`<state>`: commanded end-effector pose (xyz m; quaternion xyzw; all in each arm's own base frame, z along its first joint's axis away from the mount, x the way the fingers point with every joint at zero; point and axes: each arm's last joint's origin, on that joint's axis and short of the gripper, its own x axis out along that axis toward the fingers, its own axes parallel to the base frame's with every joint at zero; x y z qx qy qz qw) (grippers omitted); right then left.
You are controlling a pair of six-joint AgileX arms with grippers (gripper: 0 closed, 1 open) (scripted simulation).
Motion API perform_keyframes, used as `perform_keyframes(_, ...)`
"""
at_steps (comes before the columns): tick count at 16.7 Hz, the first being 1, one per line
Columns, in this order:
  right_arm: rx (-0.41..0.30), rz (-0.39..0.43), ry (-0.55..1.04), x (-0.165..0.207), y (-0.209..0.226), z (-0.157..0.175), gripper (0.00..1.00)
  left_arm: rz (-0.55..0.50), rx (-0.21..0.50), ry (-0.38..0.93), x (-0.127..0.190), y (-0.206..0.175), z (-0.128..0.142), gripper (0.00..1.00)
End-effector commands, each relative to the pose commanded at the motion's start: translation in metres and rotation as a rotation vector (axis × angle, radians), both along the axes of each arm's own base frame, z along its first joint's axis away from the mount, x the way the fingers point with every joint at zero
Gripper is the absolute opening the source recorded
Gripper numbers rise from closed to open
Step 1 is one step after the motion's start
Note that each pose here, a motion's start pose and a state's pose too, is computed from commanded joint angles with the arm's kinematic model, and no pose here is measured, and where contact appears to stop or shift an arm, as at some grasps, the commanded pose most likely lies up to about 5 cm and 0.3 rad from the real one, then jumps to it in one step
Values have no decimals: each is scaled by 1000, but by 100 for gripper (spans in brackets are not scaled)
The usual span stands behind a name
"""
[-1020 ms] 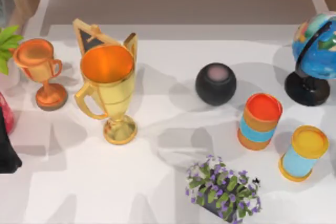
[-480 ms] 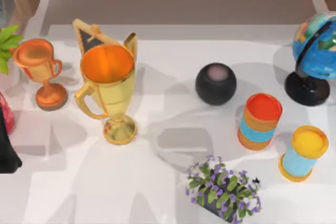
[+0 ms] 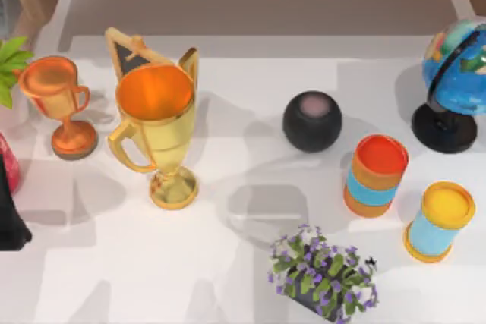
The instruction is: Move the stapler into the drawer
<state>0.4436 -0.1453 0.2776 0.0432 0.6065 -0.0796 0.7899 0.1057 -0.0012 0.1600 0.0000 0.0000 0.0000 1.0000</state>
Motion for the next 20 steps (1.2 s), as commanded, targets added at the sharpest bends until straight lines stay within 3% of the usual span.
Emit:
perform_keyframes(6,16,126,205,27,-31,-98,0,0,0,0,0,0,0,100)
perform_keyframes(8,29,150,254,28,-30,-115,0,0,0,0,0,0,0,100)
perform_keyframes(13,29,146,250,28,-29,-115,0,0,0,0,0,0,0,100)
perform_keyframes(20,0,96,170,22,-7,-54,0,0,0,0,0,0,0,100)
